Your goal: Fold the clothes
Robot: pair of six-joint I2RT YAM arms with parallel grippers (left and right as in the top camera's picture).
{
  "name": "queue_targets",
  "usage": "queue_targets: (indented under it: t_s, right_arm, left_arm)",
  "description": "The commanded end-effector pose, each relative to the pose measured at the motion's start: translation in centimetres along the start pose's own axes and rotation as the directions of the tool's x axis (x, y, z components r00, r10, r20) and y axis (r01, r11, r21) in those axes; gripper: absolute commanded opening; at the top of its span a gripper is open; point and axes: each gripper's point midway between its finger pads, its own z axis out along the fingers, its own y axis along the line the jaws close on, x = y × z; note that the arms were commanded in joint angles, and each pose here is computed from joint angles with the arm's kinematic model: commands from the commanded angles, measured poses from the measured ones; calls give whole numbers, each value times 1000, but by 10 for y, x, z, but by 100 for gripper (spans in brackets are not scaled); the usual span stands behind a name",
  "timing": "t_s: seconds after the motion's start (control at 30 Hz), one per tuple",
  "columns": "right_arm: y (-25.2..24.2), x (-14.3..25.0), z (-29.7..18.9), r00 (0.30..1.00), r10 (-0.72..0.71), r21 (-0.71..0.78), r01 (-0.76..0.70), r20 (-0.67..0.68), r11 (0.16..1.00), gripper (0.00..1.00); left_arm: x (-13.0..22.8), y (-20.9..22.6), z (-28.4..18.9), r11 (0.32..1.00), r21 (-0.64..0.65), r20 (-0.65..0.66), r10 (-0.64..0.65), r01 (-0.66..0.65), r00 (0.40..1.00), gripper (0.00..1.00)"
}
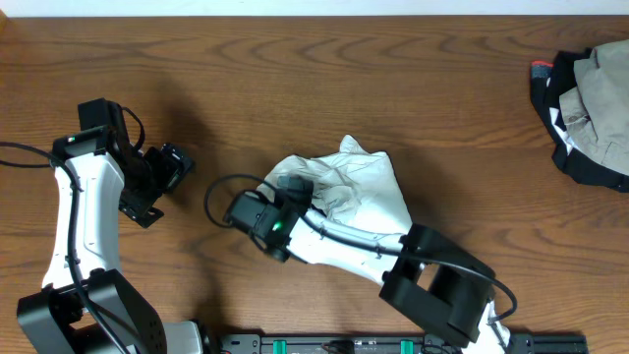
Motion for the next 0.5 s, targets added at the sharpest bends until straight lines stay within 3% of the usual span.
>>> queue_targets:
  t_s: [0.0,0.1,0.2,0.27,0.47]
  right_arm:
    - [-16,6,11,1000,10,33,-9,-22,999,99]
    - [-23,11,15,999,28,35,-26,-34,999,89]
    - [-32,13,18,997,65,51,-63,-36,997,67]
    - [-44,12,19,994,109,104,-106,-27,989,44]
    - [-70,1,15,985,170,229,-171,25,958,15]
  left_arm:
    - [3,3,3,1000,-5,-18,10,-10,1000,98]
    - [3,3,3,1000,-7,-22,24,-24,999,98]
    - [3,3,3,1000,-7,-22,27,-27,999,98]
    - [4,3,3,1000,-7,-22,27,-27,999,98]
    - [4,4,3,999,-8,-22,35,-36,999,98]
